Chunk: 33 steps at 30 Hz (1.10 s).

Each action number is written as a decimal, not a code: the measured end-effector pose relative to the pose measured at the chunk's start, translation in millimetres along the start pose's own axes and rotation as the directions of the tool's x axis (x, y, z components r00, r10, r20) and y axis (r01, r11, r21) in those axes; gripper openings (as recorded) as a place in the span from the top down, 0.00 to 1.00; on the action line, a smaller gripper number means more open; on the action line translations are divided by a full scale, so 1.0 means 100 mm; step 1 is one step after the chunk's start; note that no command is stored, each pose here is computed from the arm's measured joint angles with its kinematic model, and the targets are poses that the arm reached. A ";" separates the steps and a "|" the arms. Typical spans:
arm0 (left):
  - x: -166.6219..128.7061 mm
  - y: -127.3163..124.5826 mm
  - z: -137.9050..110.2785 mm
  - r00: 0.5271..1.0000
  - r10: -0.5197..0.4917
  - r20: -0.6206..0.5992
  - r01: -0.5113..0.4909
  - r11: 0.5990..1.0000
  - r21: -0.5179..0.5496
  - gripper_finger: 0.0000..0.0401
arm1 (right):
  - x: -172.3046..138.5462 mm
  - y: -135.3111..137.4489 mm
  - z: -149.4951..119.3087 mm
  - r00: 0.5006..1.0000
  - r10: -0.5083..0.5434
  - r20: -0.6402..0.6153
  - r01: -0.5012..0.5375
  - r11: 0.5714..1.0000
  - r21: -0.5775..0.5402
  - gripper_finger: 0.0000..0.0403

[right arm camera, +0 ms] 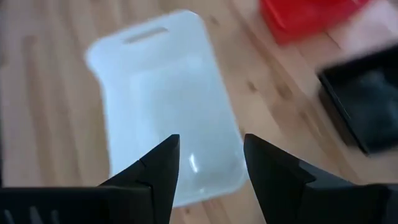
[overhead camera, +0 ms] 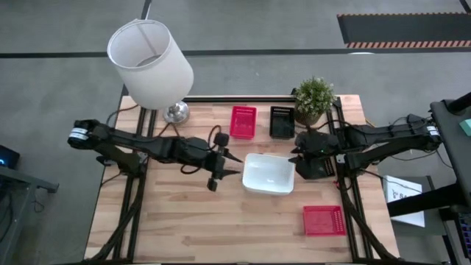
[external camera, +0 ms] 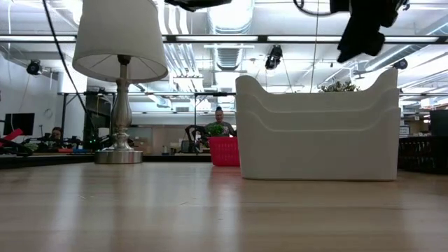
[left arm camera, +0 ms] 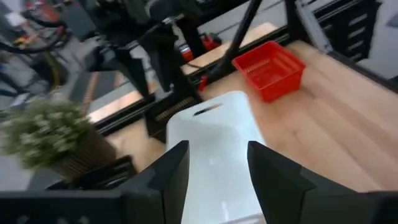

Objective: Stack baskets by color
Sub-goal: Stack the bottom black bin into the other black bins

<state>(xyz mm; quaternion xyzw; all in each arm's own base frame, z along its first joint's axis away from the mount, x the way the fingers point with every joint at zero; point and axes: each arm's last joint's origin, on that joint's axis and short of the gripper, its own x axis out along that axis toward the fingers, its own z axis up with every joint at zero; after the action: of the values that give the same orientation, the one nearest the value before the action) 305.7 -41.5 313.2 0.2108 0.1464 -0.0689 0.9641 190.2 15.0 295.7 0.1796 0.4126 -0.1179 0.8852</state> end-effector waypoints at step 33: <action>-0.55 0.02 -0.19 0.979 0.204 0.012 -0.203 0.979 -0.017 0.63 | 0.60 -0.23 -0.63 0.649 -0.074 -0.757 0.056 0.997 -0.049 0.58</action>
<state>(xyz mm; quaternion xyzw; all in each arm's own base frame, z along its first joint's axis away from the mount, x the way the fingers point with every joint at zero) 248.7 -27.7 314.1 0.2168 0.1181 0.0298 0.9686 176.4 16.8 207.1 0.1879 0.7518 -0.0592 0.6292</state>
